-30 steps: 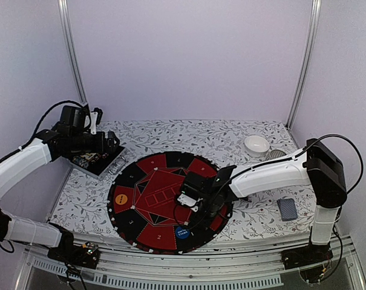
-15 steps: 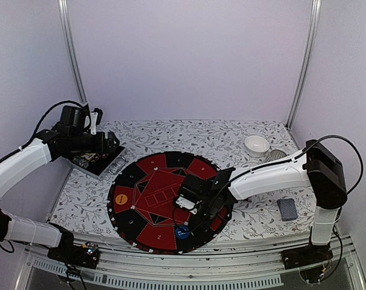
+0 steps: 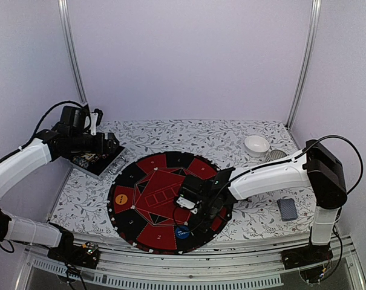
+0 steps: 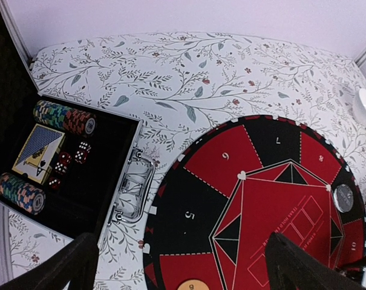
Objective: Distribute texas hold em gaming equipment
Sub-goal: Place the poker chips pile in the small blind area, then pick up the pile of poker chips from the chip case.
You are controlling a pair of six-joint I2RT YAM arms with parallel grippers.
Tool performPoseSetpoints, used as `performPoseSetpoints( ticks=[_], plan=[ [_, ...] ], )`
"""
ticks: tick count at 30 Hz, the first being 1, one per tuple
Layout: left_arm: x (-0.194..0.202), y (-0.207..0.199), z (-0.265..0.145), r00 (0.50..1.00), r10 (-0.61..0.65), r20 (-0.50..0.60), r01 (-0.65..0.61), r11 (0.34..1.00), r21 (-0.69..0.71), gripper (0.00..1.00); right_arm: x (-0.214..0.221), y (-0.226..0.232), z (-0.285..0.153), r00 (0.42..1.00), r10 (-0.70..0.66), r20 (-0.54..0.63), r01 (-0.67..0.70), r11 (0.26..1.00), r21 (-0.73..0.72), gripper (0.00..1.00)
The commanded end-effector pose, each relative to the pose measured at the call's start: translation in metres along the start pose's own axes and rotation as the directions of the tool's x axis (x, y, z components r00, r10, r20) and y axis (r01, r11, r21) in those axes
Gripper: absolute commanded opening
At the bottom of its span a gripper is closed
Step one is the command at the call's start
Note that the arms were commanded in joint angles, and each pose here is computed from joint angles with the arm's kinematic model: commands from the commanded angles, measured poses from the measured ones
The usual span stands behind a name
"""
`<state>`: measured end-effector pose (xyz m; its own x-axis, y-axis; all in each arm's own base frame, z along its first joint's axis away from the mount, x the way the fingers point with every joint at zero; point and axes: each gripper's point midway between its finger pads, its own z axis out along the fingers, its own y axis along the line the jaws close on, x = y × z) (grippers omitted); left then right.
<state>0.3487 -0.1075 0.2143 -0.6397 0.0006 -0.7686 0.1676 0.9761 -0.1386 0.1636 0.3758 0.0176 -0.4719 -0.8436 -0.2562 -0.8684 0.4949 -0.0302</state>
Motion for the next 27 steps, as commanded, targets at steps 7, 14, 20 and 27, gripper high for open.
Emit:
performPoseSetpoints(
  ticks=[7, 14, 20, 27],
  plan=[
    [-0.004, 0.011, 0.004, 1.000, -0.007, -0.003, 0.007, 1.000, -0.026, 0.98, -0.015, -0.001, -0.023, 0.999, -0.017, 0.034, 0.016, 1.000, 0.014, 0.99],
    [-0.007, 0.037, 0.018, 0.999, -0.024, -0.031, 0.022, 0.998, -0.063, 0.98, -0.044, -0.007, -0.070, 0.985, -0.034, 0.170, 0.030, 0.999, 0.029, 0.99],
    [-0.002, 0.113, 0.030, 0.989, -0.102, -0.105, 0.065, 0.948, -0.313, 0.98, -0.045, -0.039, -0.101, 0.966, -0.006, 0.260, -0.013, 0.997, 0.070, 0.99],
    [0.034, 0.181, 0.045, 0.942, -0.153, -0.300, -0.027, 0.853, -0.521, 0.67, -0.038, -0.079, -0.126, 0.923, 0.026, 0.383, -0.054, 0.997, 0.062, 0.99]
  ],
)
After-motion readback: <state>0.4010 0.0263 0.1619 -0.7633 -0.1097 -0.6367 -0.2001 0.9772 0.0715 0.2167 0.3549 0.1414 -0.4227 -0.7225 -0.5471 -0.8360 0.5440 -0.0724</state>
